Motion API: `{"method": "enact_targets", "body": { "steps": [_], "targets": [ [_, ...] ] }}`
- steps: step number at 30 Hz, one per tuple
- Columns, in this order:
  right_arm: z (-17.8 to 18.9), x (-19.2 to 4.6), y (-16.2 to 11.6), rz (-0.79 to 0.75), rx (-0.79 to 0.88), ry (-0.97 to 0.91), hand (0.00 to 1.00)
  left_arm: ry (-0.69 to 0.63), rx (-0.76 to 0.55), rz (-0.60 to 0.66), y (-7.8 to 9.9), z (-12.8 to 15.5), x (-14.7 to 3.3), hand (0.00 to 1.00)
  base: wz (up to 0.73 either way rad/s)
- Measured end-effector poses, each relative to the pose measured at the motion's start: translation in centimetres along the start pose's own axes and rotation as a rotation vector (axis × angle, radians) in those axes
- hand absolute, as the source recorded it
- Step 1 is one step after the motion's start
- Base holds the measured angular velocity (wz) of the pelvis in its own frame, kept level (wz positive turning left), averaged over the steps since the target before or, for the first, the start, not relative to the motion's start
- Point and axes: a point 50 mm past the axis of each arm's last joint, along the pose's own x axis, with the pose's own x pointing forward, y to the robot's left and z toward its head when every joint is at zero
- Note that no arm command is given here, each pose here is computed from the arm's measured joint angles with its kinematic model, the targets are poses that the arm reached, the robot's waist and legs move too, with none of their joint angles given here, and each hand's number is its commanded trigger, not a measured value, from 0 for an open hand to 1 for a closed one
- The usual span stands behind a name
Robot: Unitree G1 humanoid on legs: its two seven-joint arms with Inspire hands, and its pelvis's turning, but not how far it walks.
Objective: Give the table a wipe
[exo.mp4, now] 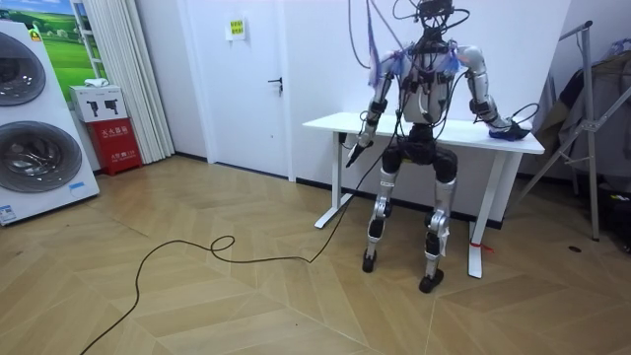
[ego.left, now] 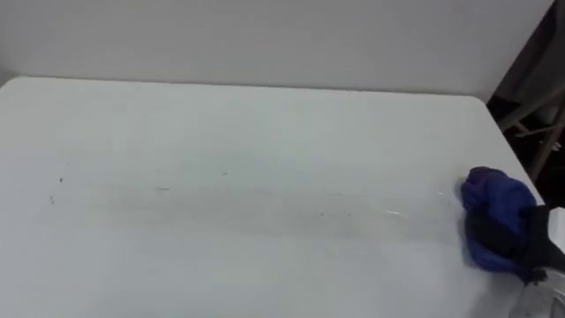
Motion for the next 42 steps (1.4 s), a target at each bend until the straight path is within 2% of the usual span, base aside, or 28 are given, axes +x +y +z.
{"method": "enact_targets", "body": {
  "steps": [3, 8, 11, 18, 23, 25, 30, 33, 34, 38, 40, 42],
  "targets": [
    [2.9, -0.3, 1.1, 0.030, 0.008, -0.068, 1.00, -0.007, -0.030, 0.000, -0.4, 0.6, 0.0, 0.00, -0.28],
    [10.1, -1.5, 3.6, 0.162, -0.013, -0.260, 1.00, -0.107, -0.052, -0.049, -2.2, 4.4, -0.3, 0.00, -0.01],
    [12.4, -2.4, 4.7, 0.212, -0.067, -0.362, 1.00, -0.105, -0.049, -0.062, -2.6, 4.7, -0.4, 0.00, 0.05],
    [9.7, -3.0, 5.2, 0.210, -0.079, -0.353, 1.00, -0.073, -0.065, -0.036, -1.9, 3.0, -0.7, 0.00, 0.17],
    [4.8, -2.7, 4.3, 0.115, -0.028, -0.198, 1.00, -0.051, -0.041, 0.040, 0.0, 1.3, -0.6, 0.00, 0.25],
    [3.9, -2.4, 3.9, 0.098, -0.031, -0.170, 1.00, -0.042, -0.037, 0.049, 0.3, 0.8, -0.6, 0.00, 0.03],
    [4.8, -1.7, 3.8, 0.125, -0.041, -0.170, 1.00, -0.055, -0.045, 0.031, -0.5, 1.1, -0.8, 0.00, -0.04],
    [7.7, -1.5, 4.1, 0.183, -0.067, -0.204, 1.00, -0.088, -0.021, -0.013, -1.9, 2.3, -0.9, 0.00, -0.37],
    [10.0, -1.7, 4.5, 0.222, -0.085, -0.262, 1.00, -0.105, -0.011, -0.035, -2.7, 3.3, -0.9, 0.00, -0.51],
    [18.9, -4.9, 6.1, 0.341, -0.208, -0.573, 1.00, -0.171, 0.026, -0.095, -4.6, 6.1, -1.2, 0.00, -0.20],
    [21.0, -6.2, 6.6, 0.379, -0.231, -0.659, 1.00, -0.184, 0.023, -0.107, -4.7, 6.8, -1.3, 0.00, 0.17],
    [21.6, -6.8, 7.0, 0.415, -0.240, -0.682, 1.00, -0.176, 0.025, -0.108, -4.7, 6.7, -1.3, 0.00, 0.37]
  ]
}}
